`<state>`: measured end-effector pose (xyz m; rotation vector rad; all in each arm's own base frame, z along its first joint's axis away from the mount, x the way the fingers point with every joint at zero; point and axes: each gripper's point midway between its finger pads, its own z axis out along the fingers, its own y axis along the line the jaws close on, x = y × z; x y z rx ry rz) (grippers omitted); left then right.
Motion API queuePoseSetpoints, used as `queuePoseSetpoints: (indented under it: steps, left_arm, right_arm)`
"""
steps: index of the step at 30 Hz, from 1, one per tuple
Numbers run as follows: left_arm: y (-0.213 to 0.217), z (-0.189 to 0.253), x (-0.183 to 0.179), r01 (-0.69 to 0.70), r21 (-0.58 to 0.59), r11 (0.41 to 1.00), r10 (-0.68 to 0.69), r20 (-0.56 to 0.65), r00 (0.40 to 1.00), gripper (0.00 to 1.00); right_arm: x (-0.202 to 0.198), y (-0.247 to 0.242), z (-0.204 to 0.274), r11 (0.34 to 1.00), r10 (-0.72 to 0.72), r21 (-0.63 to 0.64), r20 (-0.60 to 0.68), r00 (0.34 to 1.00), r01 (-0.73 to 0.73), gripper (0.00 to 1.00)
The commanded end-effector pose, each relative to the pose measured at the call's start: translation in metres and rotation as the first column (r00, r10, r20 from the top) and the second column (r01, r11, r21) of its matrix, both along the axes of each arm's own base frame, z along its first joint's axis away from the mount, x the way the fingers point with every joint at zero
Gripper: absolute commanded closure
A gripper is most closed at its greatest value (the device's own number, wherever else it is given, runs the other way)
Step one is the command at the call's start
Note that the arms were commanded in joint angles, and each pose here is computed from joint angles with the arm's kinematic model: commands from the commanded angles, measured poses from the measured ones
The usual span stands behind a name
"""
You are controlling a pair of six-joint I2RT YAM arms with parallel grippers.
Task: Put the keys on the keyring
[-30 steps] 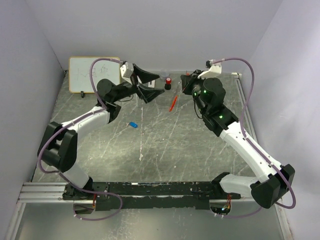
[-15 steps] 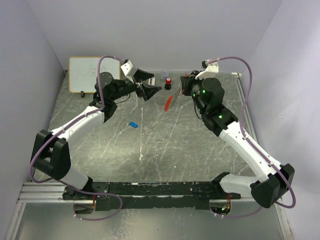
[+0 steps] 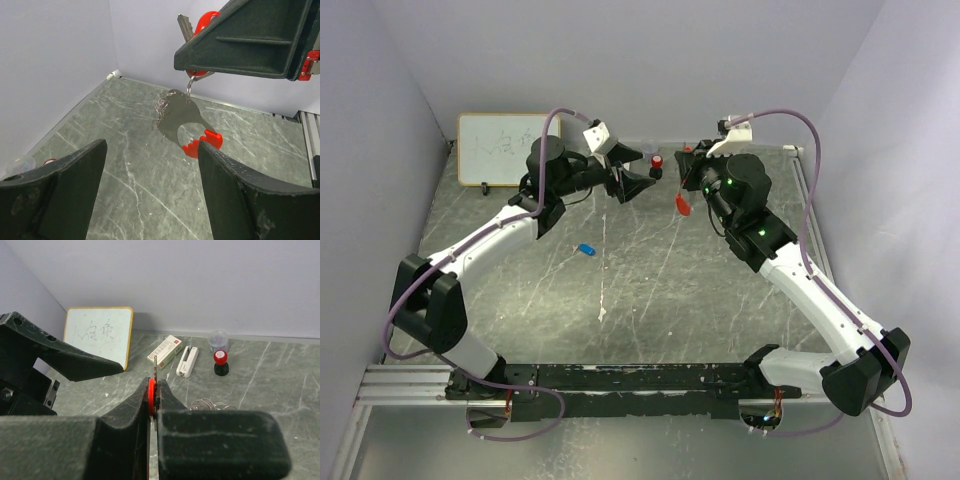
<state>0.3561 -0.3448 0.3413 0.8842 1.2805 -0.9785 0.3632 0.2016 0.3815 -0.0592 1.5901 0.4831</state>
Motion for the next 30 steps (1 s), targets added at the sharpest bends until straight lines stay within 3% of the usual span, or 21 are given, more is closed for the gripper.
queuePoseSetpoints:
  steps: [1, 6, 30]
  left_arm:
    - [-0.011, 0.01, -0.007, 0.051, 0.016, 0.999, -0.051, 0.054, 0.997, 0.17]
    - [-0.017, 0.01, -0.011, 0.089, 0.009, 0.996, -0.089, 0.06, 0.994, 0.25]
    - [-0.03, 0.024, -0.017, 0.107, -0.025, 0.994, -0.103, 0.12, 0.987, 0.25]
  right_arm:
    - [-0.006, 0.007, 0.023, 0.998, 0.056, -0.002, 0.079, 0.995, -0.056, 1.0]
    - [-0.009, 0.012, 0.025, 0.996, 0.092, -0.017, 0.098, 0.991, -0.09, 1.0]
    - [-0.01, 0.026, 0.022, 0.986, 0.162, -0.046, 0.096, 0.982, -0.158, 1.0]
